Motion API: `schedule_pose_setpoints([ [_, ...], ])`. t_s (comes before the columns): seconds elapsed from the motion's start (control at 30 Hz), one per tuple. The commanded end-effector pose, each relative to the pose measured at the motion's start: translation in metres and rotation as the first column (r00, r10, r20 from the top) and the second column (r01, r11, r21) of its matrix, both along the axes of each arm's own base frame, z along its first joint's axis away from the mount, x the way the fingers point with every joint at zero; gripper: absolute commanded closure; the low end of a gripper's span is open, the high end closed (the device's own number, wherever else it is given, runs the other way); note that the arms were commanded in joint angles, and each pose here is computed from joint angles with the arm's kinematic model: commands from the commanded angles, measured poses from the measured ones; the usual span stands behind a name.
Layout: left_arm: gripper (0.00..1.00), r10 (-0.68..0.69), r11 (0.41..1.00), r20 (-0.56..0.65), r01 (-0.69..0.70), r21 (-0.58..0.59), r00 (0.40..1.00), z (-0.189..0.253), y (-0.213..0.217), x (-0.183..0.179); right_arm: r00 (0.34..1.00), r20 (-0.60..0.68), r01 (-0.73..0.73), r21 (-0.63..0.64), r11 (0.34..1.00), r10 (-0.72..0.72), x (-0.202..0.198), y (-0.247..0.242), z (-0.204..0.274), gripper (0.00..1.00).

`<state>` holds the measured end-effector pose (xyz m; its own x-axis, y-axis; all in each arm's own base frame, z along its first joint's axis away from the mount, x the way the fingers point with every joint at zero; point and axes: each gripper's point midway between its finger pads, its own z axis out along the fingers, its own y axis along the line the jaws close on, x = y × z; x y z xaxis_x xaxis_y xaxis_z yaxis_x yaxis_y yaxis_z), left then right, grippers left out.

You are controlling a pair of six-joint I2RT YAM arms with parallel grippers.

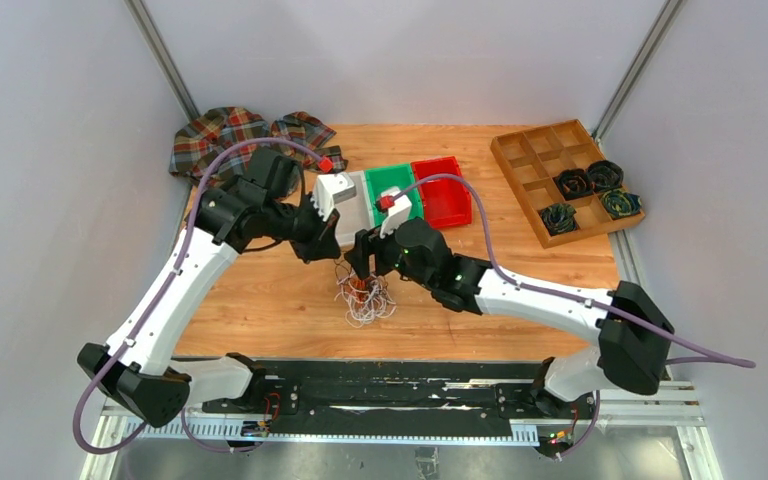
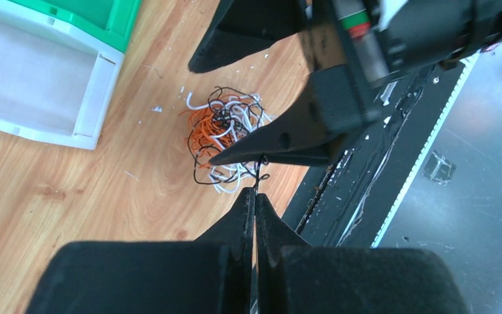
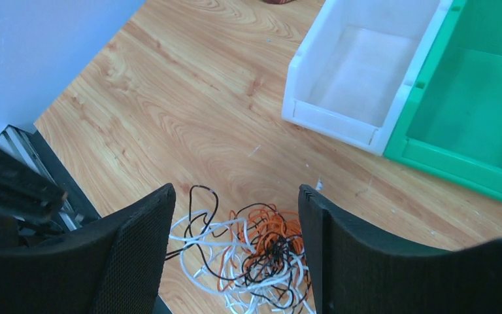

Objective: Untangle the cables

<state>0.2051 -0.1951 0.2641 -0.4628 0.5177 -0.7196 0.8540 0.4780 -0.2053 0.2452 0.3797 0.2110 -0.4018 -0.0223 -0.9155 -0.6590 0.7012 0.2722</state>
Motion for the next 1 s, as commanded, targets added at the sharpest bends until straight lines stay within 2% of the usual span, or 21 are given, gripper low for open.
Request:
schedule_pose_setpoints([
  [0.0,0.99,-0.010,0.998,0.025,0.011,-0.055,1.000,0.027,-0.004,-0.008,1.000,0.007,0.003,0.095,0.995,-0.004,0.005,0.026,0.017,0.31],
  [0.3,0.99,-0.025,0.991,0.086,0.036,-0.129,0.996,0.077,-0.014,-0.003,0.997,-0.061,0.052,0.057,0.997,-0.049,0.007,0.029,-0.030,0.34],
  [0.57,1.00,0.022,0.984,0.276,0.028,-0.177,0.961,0.158,-0.011,0.010,0.991,-0.115,0.070,-0.027,0.997,-0.072,0.009,0.030,-0.084,0.40],
  [0.77,1.00,0.159,0.977,0.479,-0.066,-0.204,0.863,0.221,0.009,0.028,0.979,-0.171,0.099,-0.091,0.991,-0.113,0.003,0.015,-0.126,0.46],
  [0.97,1.00,0.305,0.949,0.616,-0.176,-0.263,0.727,0.276,0.032,0.043,0.963,-0.227,0.119,-0.136,0.983,-0.148,-0.008,-0.003,-0.158,0.49],
])
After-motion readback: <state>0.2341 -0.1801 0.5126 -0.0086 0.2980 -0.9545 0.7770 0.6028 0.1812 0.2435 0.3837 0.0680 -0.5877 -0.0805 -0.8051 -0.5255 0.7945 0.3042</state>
